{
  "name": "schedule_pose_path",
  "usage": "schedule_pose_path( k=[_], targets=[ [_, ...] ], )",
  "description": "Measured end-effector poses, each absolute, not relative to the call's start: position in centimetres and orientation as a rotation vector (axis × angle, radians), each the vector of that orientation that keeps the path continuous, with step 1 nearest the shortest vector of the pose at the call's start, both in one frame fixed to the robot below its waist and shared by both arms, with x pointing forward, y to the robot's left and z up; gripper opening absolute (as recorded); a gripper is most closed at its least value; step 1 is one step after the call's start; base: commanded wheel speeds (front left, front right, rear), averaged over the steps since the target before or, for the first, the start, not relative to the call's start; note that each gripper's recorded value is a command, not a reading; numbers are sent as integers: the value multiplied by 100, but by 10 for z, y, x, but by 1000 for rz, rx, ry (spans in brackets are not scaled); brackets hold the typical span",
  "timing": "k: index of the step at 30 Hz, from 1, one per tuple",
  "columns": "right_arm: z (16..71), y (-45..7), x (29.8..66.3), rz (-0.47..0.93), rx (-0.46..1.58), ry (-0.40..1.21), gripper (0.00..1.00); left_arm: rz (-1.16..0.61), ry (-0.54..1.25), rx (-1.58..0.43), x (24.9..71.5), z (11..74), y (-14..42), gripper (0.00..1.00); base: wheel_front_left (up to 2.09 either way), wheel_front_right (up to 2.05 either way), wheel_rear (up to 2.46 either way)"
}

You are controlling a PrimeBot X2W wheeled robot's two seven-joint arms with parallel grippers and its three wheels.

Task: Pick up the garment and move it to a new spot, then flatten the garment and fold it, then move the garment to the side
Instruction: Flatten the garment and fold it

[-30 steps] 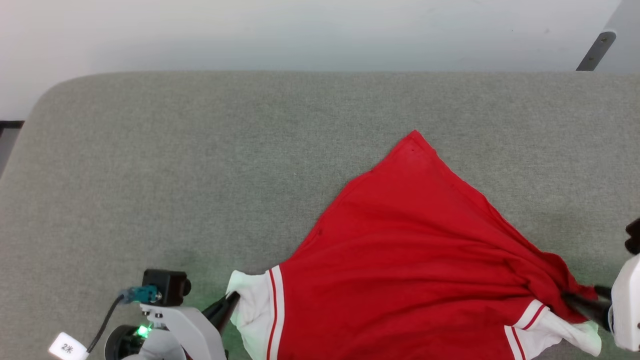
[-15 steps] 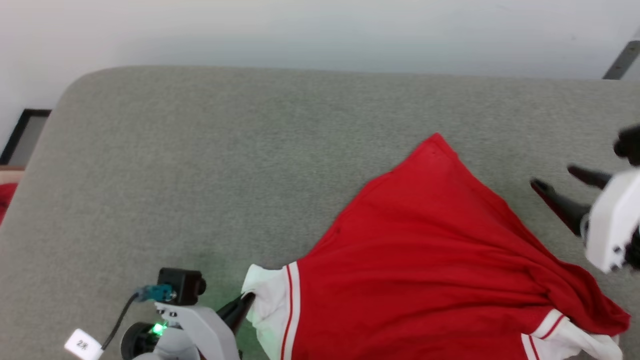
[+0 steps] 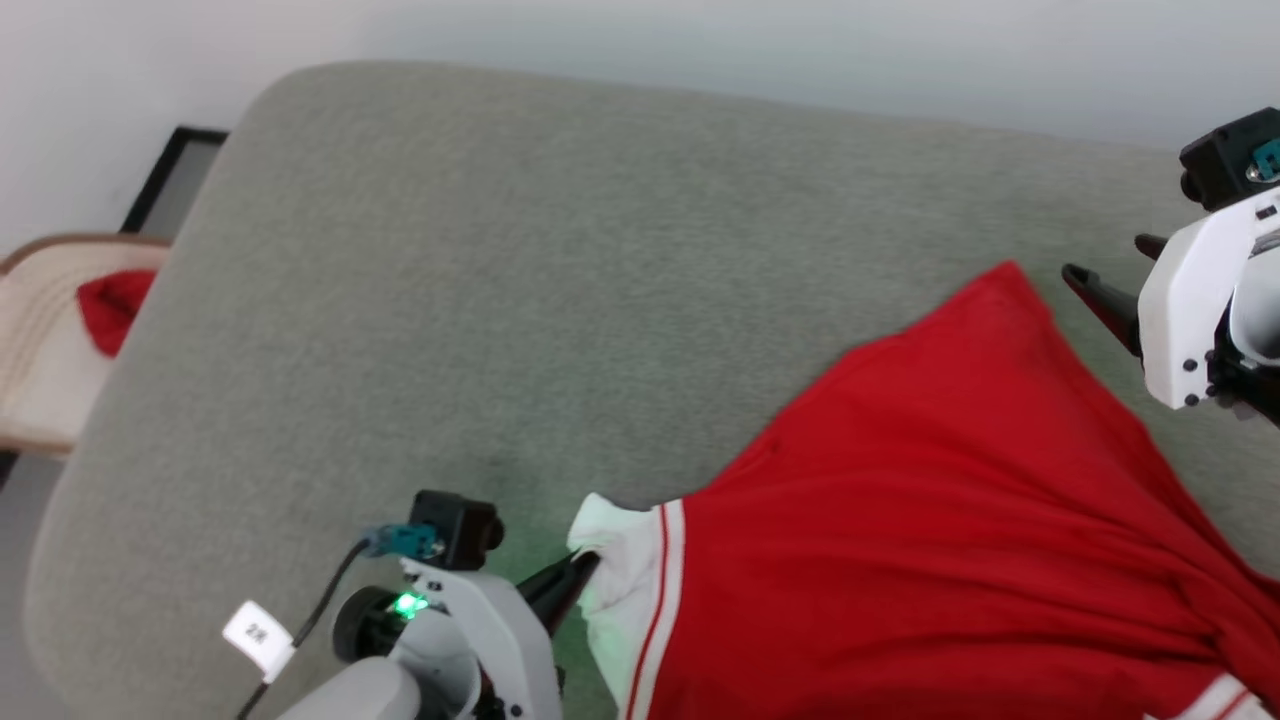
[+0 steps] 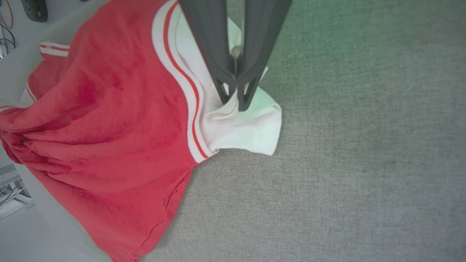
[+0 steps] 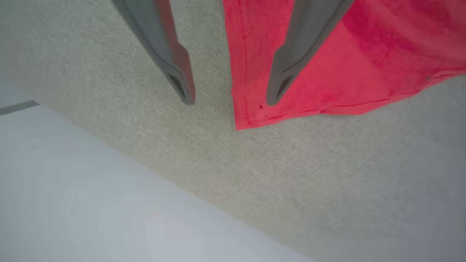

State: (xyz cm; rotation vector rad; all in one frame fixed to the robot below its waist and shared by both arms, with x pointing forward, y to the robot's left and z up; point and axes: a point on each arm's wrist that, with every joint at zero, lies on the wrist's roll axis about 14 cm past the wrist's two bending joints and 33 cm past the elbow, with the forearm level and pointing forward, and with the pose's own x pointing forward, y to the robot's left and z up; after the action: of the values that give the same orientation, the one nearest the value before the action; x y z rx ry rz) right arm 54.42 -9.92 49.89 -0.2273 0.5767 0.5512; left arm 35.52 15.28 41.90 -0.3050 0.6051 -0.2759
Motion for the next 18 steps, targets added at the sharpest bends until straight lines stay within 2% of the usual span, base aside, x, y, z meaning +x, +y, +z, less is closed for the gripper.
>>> schedule_pose_path(
  k=[8, 18],
  targets=[
    [449, -82, 562, 574, -257, 757, 100, -248, 623, -321, 357, 408, 161, 0, 0, 0, 0],
    [395, -72, 556, 591, -313, 1016, 100, -215, 650, -340, 358, 393, 170, 0, 0, 0, 0]
  ],
)
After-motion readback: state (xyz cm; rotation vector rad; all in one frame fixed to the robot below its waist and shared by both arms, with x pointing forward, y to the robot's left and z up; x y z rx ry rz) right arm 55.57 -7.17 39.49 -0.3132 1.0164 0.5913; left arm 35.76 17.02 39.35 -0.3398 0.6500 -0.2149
